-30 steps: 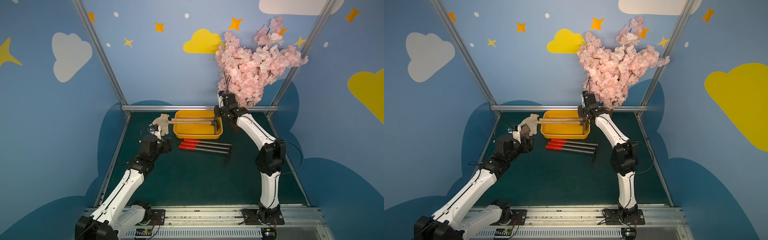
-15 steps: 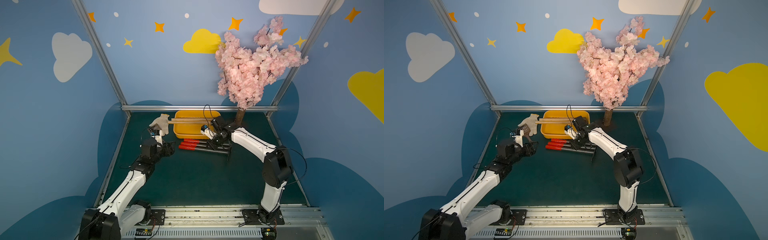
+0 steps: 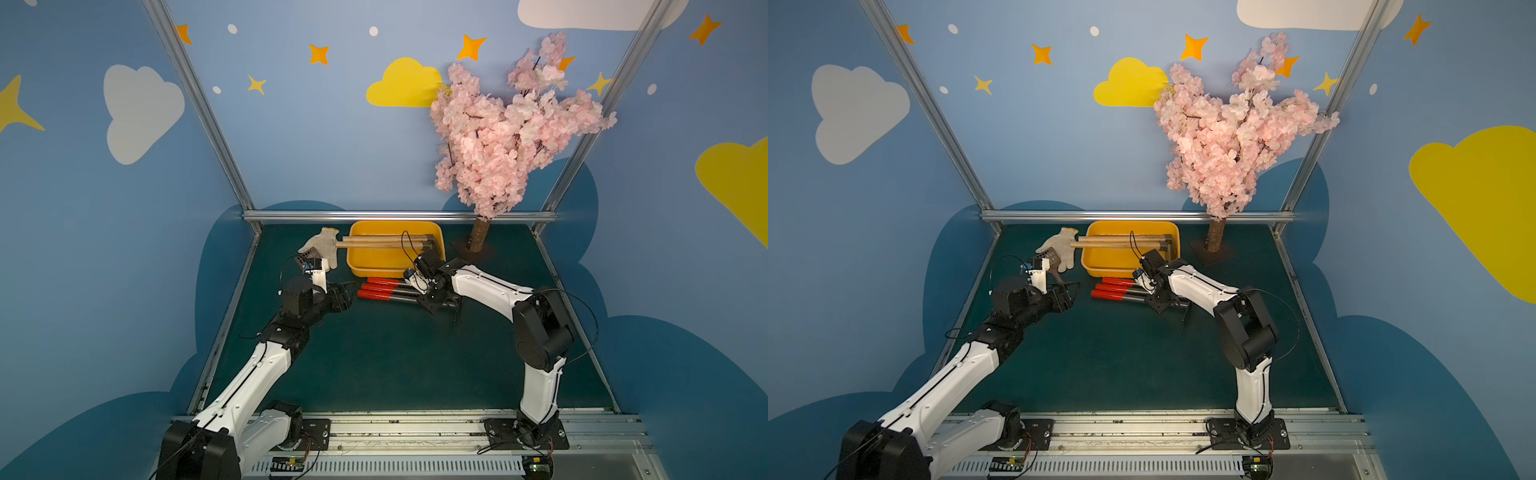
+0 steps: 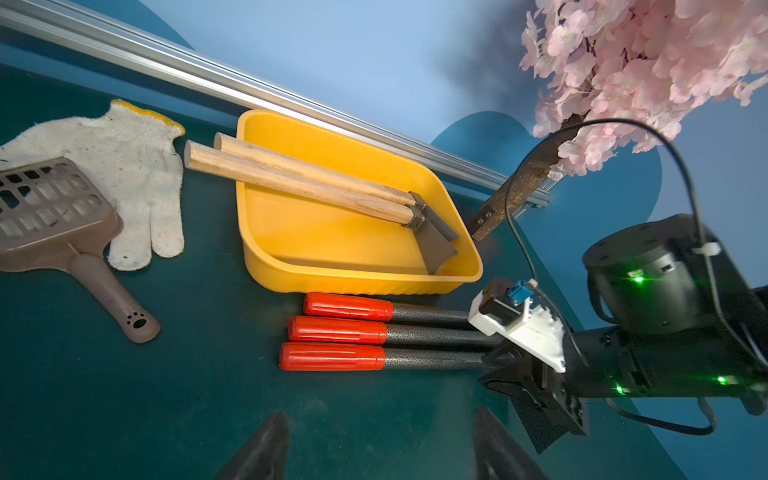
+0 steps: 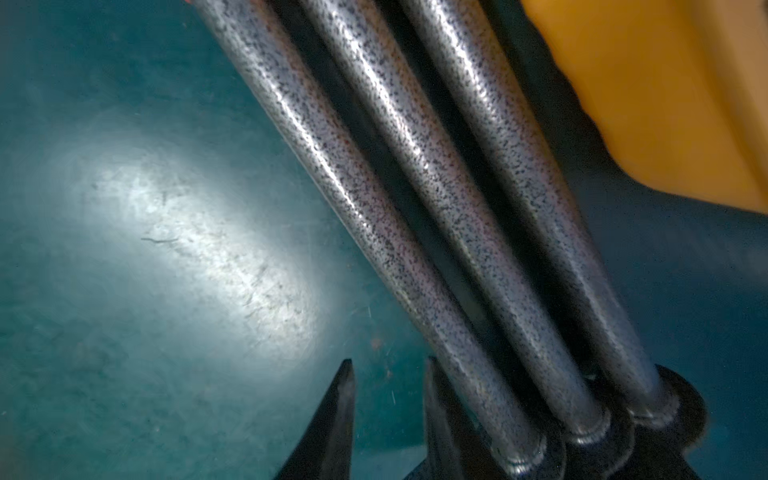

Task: Put the small hoe into the storage box
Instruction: Pick up the hoe from the center of the board.

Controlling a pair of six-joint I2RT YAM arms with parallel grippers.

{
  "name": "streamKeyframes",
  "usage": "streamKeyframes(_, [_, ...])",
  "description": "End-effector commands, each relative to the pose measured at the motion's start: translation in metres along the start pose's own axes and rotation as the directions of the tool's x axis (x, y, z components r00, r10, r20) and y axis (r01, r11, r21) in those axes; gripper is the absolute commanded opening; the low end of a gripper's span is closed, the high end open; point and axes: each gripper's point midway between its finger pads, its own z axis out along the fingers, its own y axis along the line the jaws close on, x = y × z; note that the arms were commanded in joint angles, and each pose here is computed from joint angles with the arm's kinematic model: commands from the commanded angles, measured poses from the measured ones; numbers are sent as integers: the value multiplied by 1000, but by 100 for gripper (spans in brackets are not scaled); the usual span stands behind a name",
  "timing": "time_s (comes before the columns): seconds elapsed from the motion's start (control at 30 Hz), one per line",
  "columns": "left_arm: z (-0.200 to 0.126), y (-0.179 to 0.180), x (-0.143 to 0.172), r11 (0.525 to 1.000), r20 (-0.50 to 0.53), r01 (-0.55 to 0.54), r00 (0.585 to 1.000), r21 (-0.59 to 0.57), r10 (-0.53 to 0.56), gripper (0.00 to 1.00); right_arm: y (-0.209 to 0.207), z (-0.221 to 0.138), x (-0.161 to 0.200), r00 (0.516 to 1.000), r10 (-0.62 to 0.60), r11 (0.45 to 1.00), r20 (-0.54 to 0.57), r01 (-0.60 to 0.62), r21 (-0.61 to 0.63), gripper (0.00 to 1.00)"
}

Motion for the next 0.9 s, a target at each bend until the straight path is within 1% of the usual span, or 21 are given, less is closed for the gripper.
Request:
streamKeyframes(0.0, [-3,0,-1,1000,-4,-15,1000,-7,15,70,-5,10,-4,1000,-10,1000,14,10,22,29])
streamKeyframes(0.13, [-2,1,-1,1000,-9,-17,1000,-8,17,70,-11,19,-5,1000,-15,999,6,15,44,28])
streamKeyframes(0.37, [-2,2,0,1000,-13,-23,1000,-17,23,70,-6,34,-1,1000,-20,1000,-17,20,16,29])
streamKeyframes(0.57, [0,2,-1,999,-17,-28,999,-18,28,70,-1,42,5,997,-28,1000,-67,28,-5,29])
streamKeyframes(0.63, [0,2,-1,999,-16,-29,999,-15,29,70,3,44,8,994,-64,998,-83,62,-31,30])
streamKeyframes(0.73, [0,1,-3,999,-17,-29,999,-12,29,70,6,49,13,989,-76,996,-124,69,-58,31])
streamKeyframes(0.87, [-2,0,-5,999,-14,-39,999,-16,39,70,13,52,16,984,-99,992,-151,85,-95,33])
